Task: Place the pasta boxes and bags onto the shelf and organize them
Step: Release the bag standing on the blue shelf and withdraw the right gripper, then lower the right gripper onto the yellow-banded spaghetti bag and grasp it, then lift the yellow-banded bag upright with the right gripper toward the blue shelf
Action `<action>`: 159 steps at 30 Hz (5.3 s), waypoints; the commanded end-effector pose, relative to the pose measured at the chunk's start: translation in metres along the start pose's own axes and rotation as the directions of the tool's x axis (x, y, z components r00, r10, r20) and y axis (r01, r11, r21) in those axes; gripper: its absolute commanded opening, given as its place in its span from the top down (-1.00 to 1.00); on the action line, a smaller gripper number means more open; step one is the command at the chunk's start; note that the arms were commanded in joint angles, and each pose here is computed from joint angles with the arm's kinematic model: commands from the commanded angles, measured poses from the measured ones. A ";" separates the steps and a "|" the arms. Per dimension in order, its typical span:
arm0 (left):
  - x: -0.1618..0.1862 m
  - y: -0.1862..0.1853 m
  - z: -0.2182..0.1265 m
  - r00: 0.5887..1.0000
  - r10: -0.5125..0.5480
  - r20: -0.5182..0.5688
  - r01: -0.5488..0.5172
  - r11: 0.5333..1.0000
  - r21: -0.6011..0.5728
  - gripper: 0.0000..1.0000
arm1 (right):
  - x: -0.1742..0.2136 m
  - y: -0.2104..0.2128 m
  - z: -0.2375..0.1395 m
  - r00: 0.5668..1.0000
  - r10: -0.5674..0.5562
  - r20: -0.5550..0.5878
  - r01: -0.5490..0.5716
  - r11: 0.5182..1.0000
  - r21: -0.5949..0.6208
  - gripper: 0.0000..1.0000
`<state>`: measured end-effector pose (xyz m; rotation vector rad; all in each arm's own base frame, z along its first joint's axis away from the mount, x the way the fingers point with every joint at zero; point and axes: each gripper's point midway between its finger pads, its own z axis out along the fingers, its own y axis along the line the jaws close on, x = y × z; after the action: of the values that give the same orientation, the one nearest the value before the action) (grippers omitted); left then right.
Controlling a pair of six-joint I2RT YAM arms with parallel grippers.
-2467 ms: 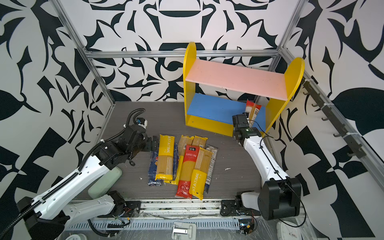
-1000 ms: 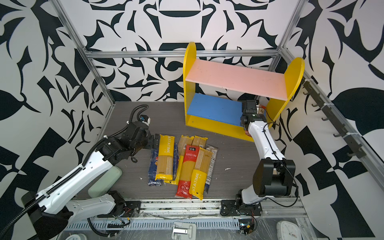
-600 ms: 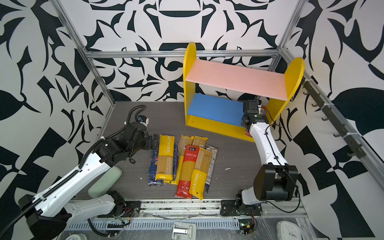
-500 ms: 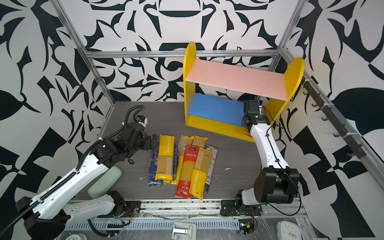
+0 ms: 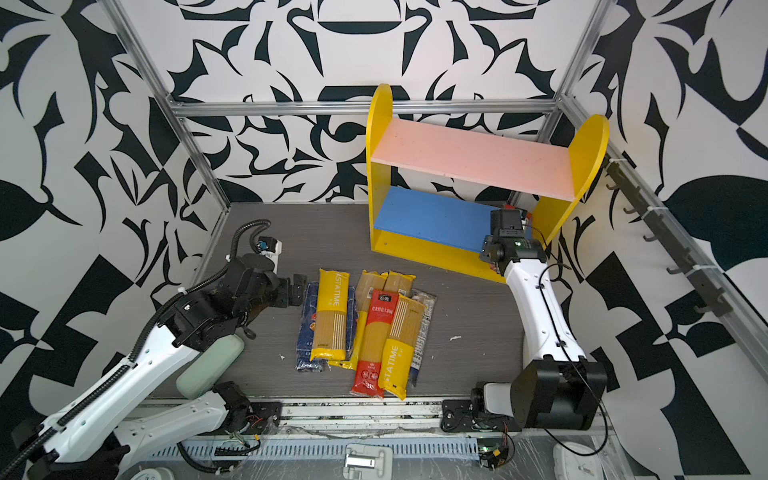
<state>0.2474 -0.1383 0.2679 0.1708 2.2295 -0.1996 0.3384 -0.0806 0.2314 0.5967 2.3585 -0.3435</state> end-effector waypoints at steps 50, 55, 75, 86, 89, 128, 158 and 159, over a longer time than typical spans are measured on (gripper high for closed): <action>0.054 -0.049 -0.022 0.909 -0.387 -0.154 0.415 0.804 0.426 -0.98 | 0.330 0.172 -0.107 0.884 -0.459 -0.088 0.342 0.764 -0.547 -0.80; 0.052 -0.053 -0.016 0.905 -0.389 -0.170 0.424 0.807 0.411 -0.98 | 0.346 0.176 -0.107 0.875 -0.472 -0.112 0.343 0.765 -0.545 -0.81; 0.046 -0.073 0.012 0.950 -0.207 -0.233 0.277 0.903 0.329 -0.98 | 0.393 0.164 -0.097 0.903 -0.363 -0.229 0.219 0.849 -0.480 -0.81; 0.033 -0.089 0.033 0.967 -0.145 -0.211 0.211 0.918 0.335 -0.98 | 0.392 0.156 -0.095 0.917 -0.316 -0.243 0.178 0.869 -0.461 0.41; 0.027 -0.093 0.036 0.969 -0.140 -0.206 0.205 0.918 0.339 -0.99 | 0.376 0.150 -0.104 0.928 -0.293 -0.229 0.156 0.865 -0.477 0.80; 0.009 -0.076 0.024 0.988 -0.085 -0.126 0.117 0.953 0.279 -0.98 | 0.112 0.107 -0.138 0.974 -0.174 0.141 0.214 0.912 -0.351 1.00; -0.015 -0.103 0.039 0.993 -0.005 -0.115 0.042 0.945 0.324 -0.99 | -0.031 0.102 -0.036 0.979 -0.076 0.187 0.123 0.960 -0.253 1.00; -0.015 -0.103 0.039 0.993 -0.001 -0.115 0.038 0.946 0.323 -0.98 | -0.033 0.101 -0.033 0.980 -0.070 0.186 0.117 0.960 -0.254 1.00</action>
<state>0.2650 -0.2419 0.2531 0.3201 2.3274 -0.5652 0.3567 0.0144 0.1993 0.2920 2.4792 -0.1630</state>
